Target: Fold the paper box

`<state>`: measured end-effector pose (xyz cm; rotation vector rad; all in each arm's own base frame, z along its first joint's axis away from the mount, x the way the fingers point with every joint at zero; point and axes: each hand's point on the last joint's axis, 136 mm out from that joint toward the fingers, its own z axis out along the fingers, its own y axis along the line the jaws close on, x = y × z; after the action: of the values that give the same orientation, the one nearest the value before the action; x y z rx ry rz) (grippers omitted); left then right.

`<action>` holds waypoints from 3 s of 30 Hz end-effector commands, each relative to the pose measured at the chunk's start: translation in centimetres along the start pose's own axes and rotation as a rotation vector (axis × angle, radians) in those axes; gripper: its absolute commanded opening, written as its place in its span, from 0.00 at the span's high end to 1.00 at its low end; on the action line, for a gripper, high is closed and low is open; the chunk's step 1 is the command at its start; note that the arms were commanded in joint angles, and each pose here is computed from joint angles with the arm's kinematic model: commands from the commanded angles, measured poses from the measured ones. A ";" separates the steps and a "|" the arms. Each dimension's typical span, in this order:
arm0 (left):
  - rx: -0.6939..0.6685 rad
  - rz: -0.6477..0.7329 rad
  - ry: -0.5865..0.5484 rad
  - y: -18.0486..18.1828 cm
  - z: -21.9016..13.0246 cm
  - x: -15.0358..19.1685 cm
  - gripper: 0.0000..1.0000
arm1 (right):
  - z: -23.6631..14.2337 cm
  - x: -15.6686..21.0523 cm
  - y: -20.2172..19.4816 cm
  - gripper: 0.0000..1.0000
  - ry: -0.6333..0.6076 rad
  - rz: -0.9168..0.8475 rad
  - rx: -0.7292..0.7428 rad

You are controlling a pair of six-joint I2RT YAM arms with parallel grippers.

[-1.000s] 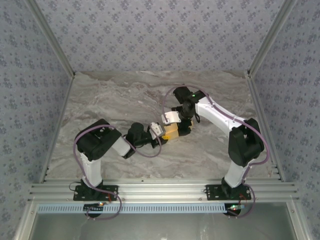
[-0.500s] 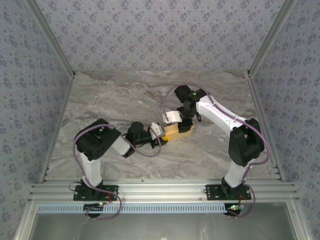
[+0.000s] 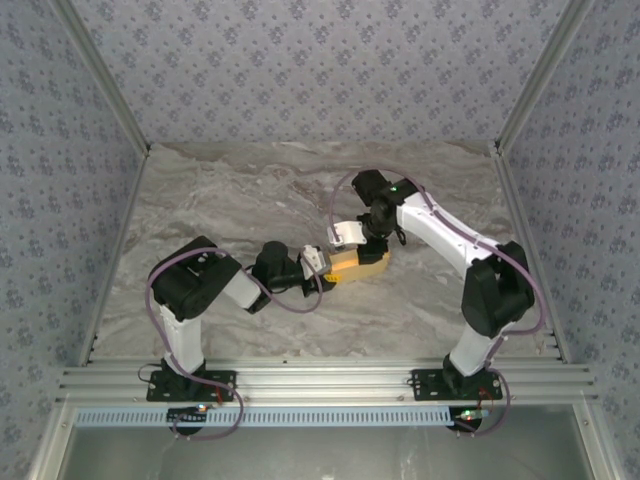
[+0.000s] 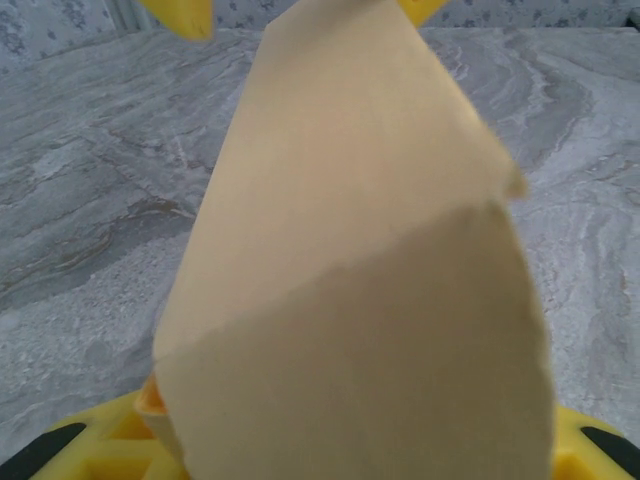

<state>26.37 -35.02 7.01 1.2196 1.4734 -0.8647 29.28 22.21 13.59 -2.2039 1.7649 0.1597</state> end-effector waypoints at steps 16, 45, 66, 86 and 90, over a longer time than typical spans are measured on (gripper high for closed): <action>0.171 0.036 0.026 -2.9 -0.4 -0.6 0.68 | -1.9 0.7 6.6 0.11 0.015 0.084 -0.043; 0.178 0.031 0.063 -2.3 -1.0 -0.4 0.63 | 2.8 6.3 6.0 0.46 0.153 0.182 -0.036; -0.255 -0.282 -0.088 3.8 -5.4 -5.1 0.23 | 2.2 4.9 6.3 0.61 0.245 0.500 0.012; -0.370 -0.381 -0.069 3.8 -2.0 -6.2 0.24 | 4.3 3.0 7.0 0.59 0.193 0.493 0.035; -0.337 -0.377 -0.071 3.1 -2.0 -6.6 0.24 | 4.3 3.4 6.7 0.59 0.205 0.510 0.045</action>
<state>28.58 -33.38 12.06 0.6907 1.7794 -0.8239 24.41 18.86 8.31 -1.7482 2.3747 -0.0140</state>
